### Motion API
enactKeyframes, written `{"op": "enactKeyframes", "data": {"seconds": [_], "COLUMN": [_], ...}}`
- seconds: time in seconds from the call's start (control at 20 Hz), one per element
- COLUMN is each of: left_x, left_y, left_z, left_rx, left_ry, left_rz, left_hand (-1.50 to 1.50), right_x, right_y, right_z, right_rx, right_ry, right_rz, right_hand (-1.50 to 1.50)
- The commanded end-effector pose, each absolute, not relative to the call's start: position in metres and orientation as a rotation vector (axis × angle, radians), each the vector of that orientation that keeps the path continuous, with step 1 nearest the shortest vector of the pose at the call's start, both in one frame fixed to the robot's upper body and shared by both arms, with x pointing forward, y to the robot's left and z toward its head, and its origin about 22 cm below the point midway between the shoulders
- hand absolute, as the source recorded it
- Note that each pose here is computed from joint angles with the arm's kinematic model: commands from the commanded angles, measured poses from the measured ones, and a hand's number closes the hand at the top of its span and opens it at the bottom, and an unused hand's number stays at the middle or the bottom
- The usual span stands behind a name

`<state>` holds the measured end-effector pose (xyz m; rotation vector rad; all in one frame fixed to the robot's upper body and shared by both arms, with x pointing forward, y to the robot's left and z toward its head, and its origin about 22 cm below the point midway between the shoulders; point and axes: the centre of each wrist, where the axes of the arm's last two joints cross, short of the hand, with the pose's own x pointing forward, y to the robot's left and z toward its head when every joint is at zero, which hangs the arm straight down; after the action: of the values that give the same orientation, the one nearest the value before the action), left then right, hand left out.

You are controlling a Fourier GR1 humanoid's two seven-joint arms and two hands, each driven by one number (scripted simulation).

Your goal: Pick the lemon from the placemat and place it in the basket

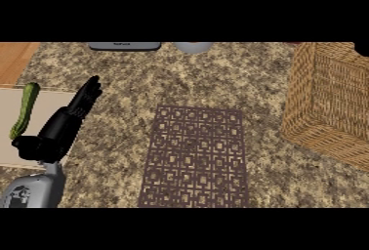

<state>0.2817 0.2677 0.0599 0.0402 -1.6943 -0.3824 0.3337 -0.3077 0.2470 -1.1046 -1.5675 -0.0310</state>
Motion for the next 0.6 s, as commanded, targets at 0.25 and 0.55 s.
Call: {"op": "enactKeyframes", "data": {"seconds": [0.25,0.55], "left_x": [0.273,0.278], "left_y": [0.256,0.263], "left_z": [0.073,0.063], "left_rx": [0.056,0.011], "left_ry": [-1.714,-1.683], "left_rz": [-0.391,-0.401], "left_hand": [0.0,0.0], "right_x": [0.365,0.371], "right_y": [-0.364,-0.416], "right_z": [0.203,0.174], "right_rx": [-1.097,-1.17], "right_ry": [-1.483,-1.519], "right_rz": [-0.004,-0.061], "right_hand": [1.5,1.5]}}
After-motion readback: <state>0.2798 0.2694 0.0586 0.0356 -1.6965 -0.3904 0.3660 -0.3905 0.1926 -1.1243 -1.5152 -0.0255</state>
